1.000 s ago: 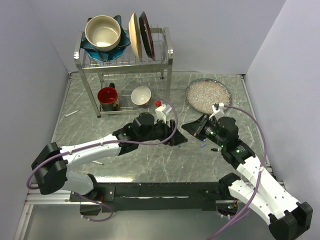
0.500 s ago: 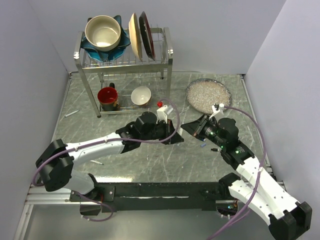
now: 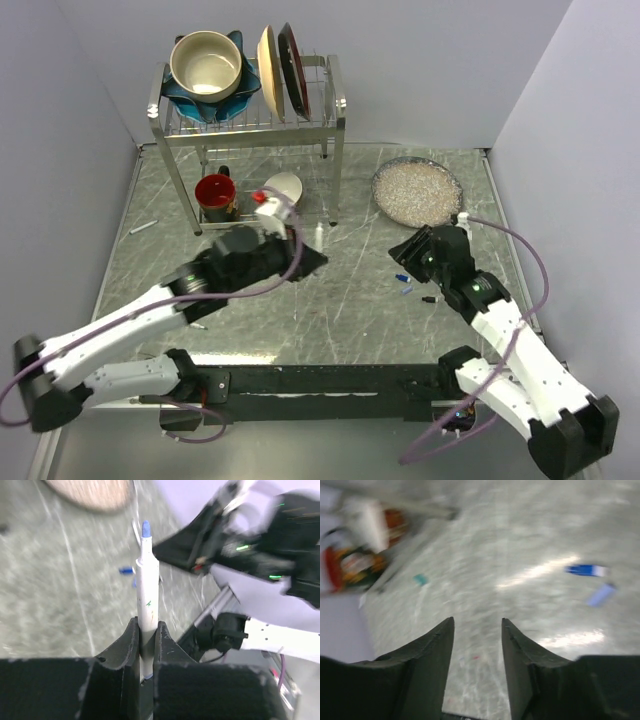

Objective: Insert the pens into the pen caps

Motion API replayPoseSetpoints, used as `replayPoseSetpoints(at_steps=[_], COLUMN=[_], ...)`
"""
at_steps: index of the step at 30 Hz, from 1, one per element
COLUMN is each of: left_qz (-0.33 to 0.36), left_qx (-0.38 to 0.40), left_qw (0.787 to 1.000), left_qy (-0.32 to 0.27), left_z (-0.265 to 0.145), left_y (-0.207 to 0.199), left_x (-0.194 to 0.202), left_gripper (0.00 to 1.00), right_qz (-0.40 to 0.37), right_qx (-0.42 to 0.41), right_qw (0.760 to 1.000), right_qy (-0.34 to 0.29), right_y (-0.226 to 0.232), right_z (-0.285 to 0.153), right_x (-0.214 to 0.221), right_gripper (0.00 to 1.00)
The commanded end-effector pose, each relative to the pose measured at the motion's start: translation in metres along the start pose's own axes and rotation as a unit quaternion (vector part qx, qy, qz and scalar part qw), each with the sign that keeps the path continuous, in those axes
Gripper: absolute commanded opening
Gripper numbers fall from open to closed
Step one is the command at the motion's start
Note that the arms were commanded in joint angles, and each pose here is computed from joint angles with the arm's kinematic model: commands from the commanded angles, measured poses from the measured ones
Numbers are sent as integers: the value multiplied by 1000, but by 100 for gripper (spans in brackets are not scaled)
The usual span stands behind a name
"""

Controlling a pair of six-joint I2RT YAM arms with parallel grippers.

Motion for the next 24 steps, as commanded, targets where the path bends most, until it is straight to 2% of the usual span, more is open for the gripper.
replayPoseSetpoints(at_steps=[1,6,12,16,24], left_qz=[63,107,99,94,91], left_qx=[-66,-98,-109,-115,-120], left_qw=[995,986,981,978,978], left_qy=[-34,-76,-127,-145,-147], left_z=[-42,-81,-106,-114,-117], left_y=[14,29,39,41,43], left_x=[-25,-34,-36,-40,-40], left_gripper=[1,1,1,1,1], right_qz=[58,74,99,95,101], right_qx=[142,197,266,312,340], right_qw=[988,978,959,945,934], right_qy=[4,6,5,19,27], right_y=[-55,-77,-101,-114,-126], right_z=[19,35,49,58,71], right_x=[1,2,9,14,20], right_gripper=[43,43,43,41,38])
Point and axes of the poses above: each gripper's point midway between its finger pads, its own z axis out along the fingers, its own y axis along the line the jaws close on, x = y × z, the point moved 3 cm from there along -z, back along the fingers, and after that the axes turned 5 degrees about z, right-handed, at the moved point
